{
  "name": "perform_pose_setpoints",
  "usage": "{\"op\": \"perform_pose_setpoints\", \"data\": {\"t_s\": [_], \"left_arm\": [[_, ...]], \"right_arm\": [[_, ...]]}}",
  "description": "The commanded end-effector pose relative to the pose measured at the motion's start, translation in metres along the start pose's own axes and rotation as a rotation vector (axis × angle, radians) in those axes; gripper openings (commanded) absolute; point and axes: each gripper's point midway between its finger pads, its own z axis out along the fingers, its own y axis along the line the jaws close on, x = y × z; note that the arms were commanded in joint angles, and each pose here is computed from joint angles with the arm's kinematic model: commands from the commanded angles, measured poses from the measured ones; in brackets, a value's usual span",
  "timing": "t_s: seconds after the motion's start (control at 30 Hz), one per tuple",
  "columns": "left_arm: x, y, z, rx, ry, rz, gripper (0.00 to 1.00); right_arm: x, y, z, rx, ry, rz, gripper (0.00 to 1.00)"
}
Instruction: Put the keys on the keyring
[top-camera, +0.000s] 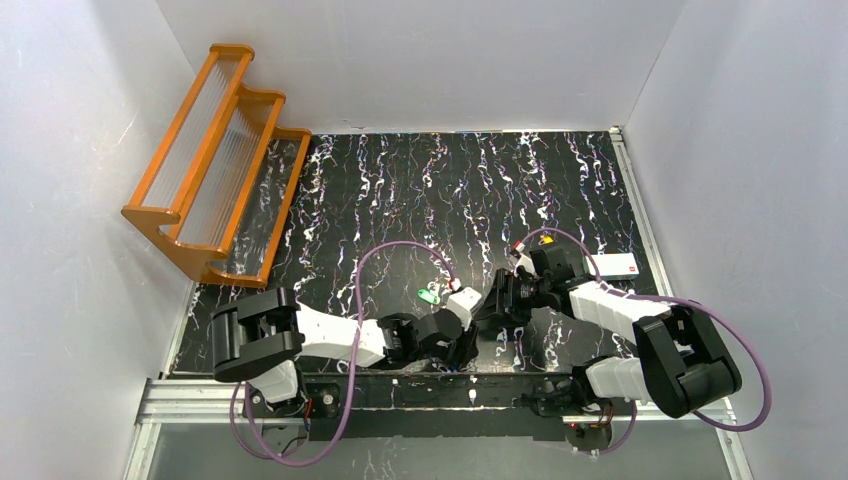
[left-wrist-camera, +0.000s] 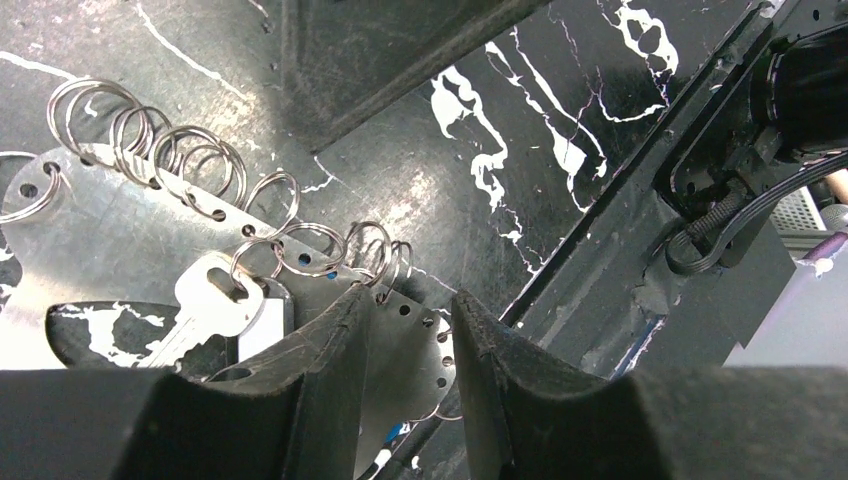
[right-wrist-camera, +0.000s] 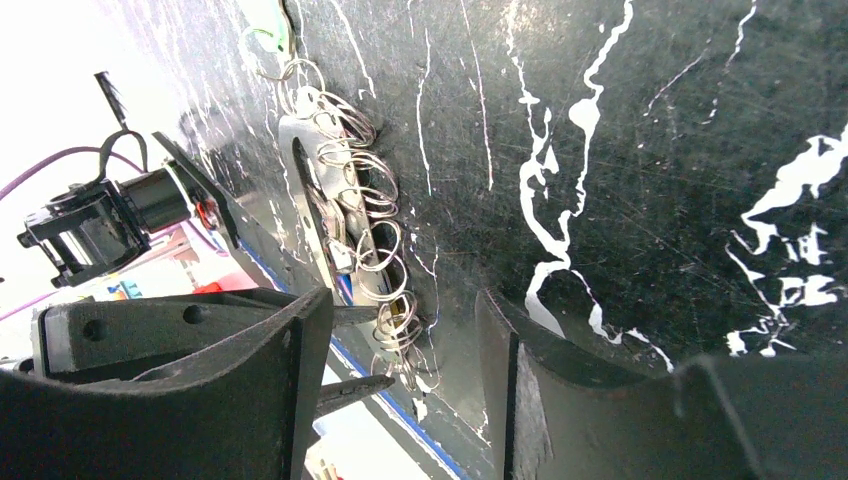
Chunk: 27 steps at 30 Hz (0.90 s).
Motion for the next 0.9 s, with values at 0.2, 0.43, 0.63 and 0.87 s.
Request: {"op": "perform_pose_setpoints", "data": {"t_s": [0.2, 0.43, 0.63, 0.87], "left_arm": [[-0.004, -0.003, 0.000, -0.047, 0.007, 0.061, 0.37], [-0.002, -0.006, 0.002, -0.045, 0.024, 0.076, 0.24], [-0.005, -0.001, 0.006, -0.077, 0.010, 0.090, 0.20], [-0.007, 0.005, 0.010, -0.114, 0.001, 0.116, 0.28]], "right_arm": [[-0.012, 0.013, -0.002, -0.048, -0.023, -0.048, 0.63], [-0.012, 0.014, -0.002, -0.056, -0.019, -0.049, 0.63], [-0.012, 0.015, -0.002, -0.062, -0.016, -0.050, 0.64], [-0.011, 0.017, -0.003, -0.073, -0.014, -0.056, 0.64]]}}
